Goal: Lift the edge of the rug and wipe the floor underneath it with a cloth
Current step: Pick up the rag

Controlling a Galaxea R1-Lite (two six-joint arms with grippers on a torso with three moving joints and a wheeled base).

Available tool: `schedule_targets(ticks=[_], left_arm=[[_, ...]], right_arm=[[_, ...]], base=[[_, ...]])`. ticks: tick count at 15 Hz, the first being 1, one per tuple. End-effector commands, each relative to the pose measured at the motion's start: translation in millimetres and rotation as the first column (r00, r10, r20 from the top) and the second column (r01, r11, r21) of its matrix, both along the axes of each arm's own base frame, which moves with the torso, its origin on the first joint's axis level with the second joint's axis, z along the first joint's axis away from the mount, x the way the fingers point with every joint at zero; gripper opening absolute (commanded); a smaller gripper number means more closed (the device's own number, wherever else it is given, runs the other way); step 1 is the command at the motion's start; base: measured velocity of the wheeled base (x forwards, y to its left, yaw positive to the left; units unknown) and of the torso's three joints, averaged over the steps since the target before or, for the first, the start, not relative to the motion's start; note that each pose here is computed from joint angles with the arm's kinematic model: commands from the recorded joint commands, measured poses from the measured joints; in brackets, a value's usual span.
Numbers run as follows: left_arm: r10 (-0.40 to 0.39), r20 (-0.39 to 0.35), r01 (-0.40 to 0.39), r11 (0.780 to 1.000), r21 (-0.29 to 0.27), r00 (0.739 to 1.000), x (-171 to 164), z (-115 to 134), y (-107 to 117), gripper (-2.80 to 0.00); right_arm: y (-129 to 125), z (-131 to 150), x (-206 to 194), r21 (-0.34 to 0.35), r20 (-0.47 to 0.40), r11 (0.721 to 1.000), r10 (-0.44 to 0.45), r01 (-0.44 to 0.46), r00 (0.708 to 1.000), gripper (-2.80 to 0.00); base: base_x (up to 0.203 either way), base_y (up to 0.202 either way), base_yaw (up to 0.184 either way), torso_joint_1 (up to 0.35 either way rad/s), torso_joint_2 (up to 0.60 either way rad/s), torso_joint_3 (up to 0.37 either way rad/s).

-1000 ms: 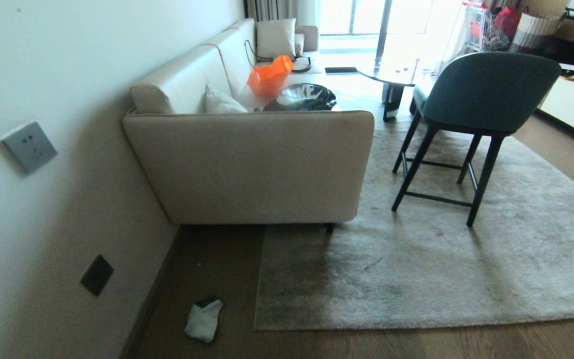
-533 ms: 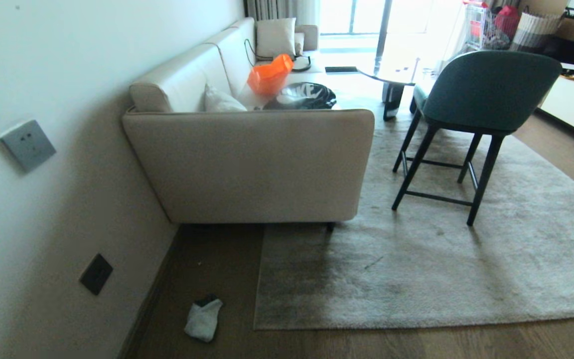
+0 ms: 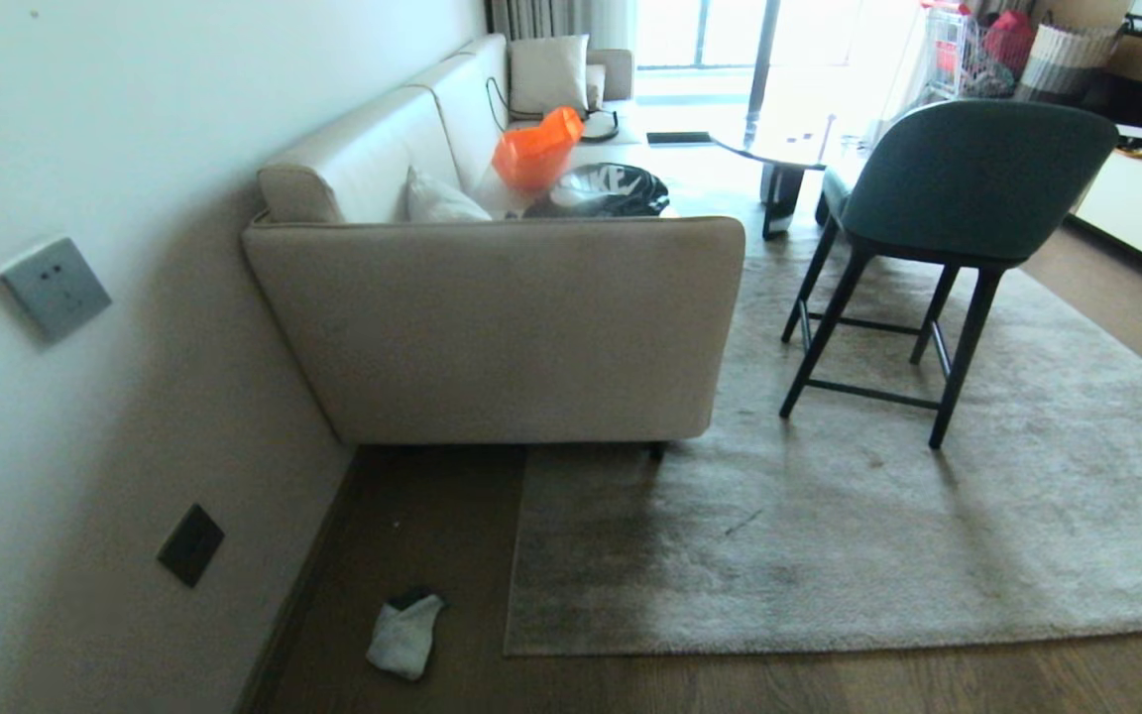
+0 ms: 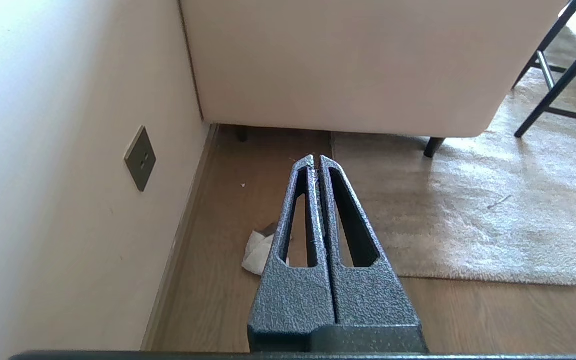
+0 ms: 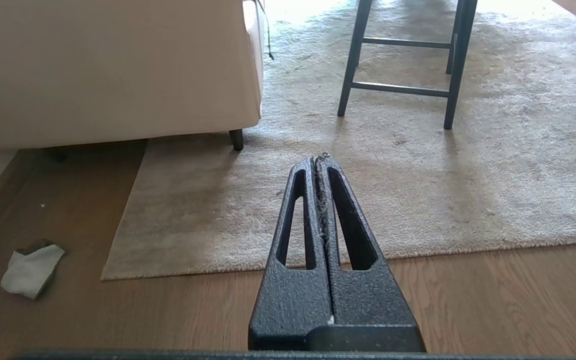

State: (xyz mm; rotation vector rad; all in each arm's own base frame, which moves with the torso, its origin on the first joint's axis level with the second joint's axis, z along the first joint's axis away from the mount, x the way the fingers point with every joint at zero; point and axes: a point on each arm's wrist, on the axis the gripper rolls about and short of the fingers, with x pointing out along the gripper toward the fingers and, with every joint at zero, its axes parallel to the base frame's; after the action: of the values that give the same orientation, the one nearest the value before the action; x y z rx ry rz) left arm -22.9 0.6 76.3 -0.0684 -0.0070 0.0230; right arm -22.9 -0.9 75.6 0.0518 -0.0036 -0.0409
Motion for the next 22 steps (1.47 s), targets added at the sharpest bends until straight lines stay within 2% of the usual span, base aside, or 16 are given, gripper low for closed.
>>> schedule_targets(ticks=[1, 22], left_arm=[[0.001, 0.001, -0.001, 1.000, -0.001, 1.000, 0.0, 0.2, 0.0, -2.80], [0.000, 0.000, 0.000, 1.000, 0.001, 1.000, 0.1, -0.1, 0.0, -2.80]], right_arm=[[0.0, 0.1, 0.1, 0.000, -0.001, 1.000, 0.000, 0.000, 1.000, -2.80], [0.0, 0.1, 0.1, 0.000, -0.001, 1.000, 0.000, 0.000, 1.000, -2.80]], base=[[0.000, 0.000, 0.000, 0.000, 0.00, 0.000], [0.000, 0.000, 0.000, 0.000, 0.00, 0.000]])
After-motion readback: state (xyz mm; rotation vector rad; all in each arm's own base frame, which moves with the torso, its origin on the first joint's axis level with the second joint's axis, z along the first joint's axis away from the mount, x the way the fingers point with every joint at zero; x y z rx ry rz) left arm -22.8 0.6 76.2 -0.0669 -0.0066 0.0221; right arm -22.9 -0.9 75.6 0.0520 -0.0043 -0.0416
